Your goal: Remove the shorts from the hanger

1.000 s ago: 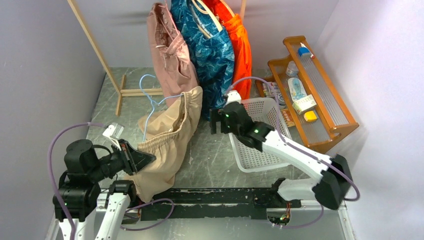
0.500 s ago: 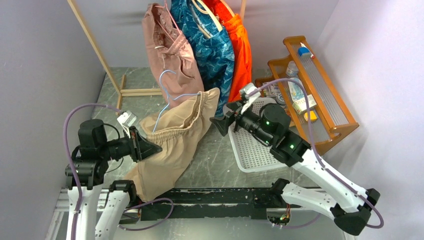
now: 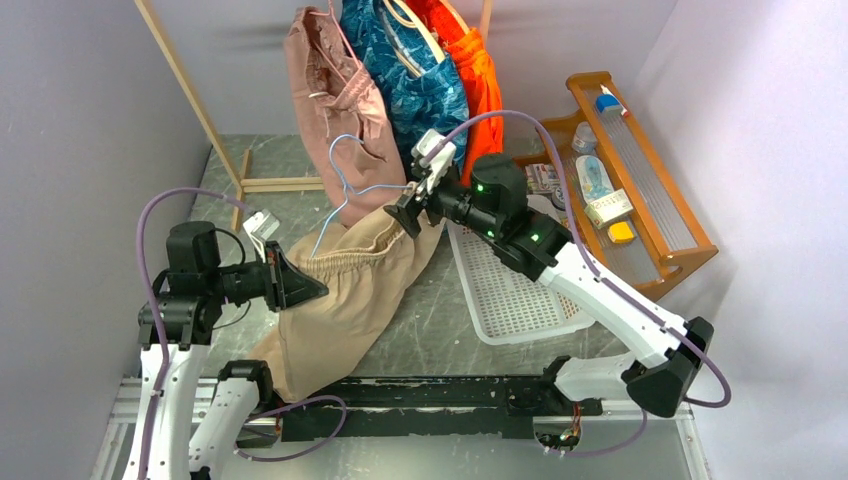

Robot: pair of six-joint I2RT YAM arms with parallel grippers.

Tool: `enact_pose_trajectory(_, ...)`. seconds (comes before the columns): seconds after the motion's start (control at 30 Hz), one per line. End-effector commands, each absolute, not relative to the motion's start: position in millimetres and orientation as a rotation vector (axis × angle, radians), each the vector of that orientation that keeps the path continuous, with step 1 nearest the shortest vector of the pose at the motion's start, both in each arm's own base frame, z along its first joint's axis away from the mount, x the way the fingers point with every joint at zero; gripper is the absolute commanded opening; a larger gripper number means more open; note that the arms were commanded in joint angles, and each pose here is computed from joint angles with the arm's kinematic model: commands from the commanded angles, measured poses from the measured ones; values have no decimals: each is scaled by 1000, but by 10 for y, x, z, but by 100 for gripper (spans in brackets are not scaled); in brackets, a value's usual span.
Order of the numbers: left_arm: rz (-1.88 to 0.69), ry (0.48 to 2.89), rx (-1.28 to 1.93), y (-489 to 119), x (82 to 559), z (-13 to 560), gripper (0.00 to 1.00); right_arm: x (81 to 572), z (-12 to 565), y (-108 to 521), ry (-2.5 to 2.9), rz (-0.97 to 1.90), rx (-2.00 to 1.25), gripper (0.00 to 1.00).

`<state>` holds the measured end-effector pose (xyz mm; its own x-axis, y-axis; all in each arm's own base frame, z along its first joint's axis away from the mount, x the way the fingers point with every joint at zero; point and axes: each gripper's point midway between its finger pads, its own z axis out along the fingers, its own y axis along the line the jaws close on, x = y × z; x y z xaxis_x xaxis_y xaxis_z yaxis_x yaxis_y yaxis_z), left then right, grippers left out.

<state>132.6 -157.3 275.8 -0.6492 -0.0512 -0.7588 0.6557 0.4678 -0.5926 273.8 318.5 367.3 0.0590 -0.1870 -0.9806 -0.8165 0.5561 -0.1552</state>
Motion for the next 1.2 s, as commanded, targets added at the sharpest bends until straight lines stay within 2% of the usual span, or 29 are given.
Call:
enact_pose_trajectory(0.0, -1245, 1840, 638, -1636, 1308, 2997, 7, 2781, 3513, 3310, 1459, 554, -1067, 89)
enact_pose_trajectory(0.1, -1262, 1830, 649, -1648, 1277, 3002, 7, 2825, 3403, 3401, 1459, 553, -1121, 87)
enact_pose_trajectory(0.33, -1268, 1825, 638, -1652, 1231, 2947, 7, 2964, 3244, 3397, 1471, 469, -1137, 73)
enact_pose_trajectory(0.37, -1269, 1824, 634, -1653, 1229, 2940, 7, 2969, 3232, 3390, 1456, 457, -1146, 62)
enact_pose_trajectory(0.47, -1278, 1829, 634, -1657, 1227, 2942, 7, 2968, 3264, 3355, 1421, 432, -1151, 52)
enact_pose_trajectory(0.53, -1284, 1844, 630, -1655, 1253, 2947, 7, 2947, 3312, 3375, 1402, 448, -1152, 40)
enact_pose_trajectory(0.6, -1283, 1850, 630, -1653, 1277, 2957, 7, 2917, 3359, 3397, 1387, 469, -1154, 33)
enact_pose_trajectory(0.67, -1283, 1846, 636, -1654, 1289, 2967, 7, 2888, 3357, 3410, 1373, 478, -1176, 17)
enact_pose_trajectory(0.73, -1268, 1857, 622, -1644, 1337, 2950, 7, 2864, 3317, 3417, 1373, 483, -1200, 10)
enact_pose_trajectory(0.77, -1261, 1870, 610, -1636, 1362, 2931, 7, 2857, 3298, 3415, 1375, 482, -1210, 3)
enact_pose_trajectory(0.8, -1255, 1881, 601, -1630, 1383, 2918, 8, 2845, 3269, 3411, 1380, 482, -1222, 0)
enact_pose_trajectory(0.87, -1258, 1886, 601, -1631, 1390, 2909, 8, 2837, 3229, 3397, 1384, 482, -1223, 0)
enact_pose_trajectory(0.9, -1251, 1883, 602, -1628, 1396, 2915, 11, 2828, 3195, 3391, 1386, 482, -1223, 0)
enact_pose_trajectory(1.03, -1120, 1965, 502, -1516, 1551, 2826, 35, 2808, 3155, 3315, 1397, 484, -1168, 0)
enact_pose_trajectory(1.1, -1040, 2007, 452, -1437, 1650, 2775, 58, 2785, 3112, 3279, 1408, 490, -1148, 0)
enact_pose_trajectory(1.13, -1002, 2020, 427, -1398, 1717, 2759, 73, 2771, 3091, 3258, 1412, 490, -1139, 0)
enact_pose_trajectory(1.17, -973, 2023, 412, -1371, 1771, 2765, 81, 2766, 3058, 3232, 1418, 486, -1133, 0)
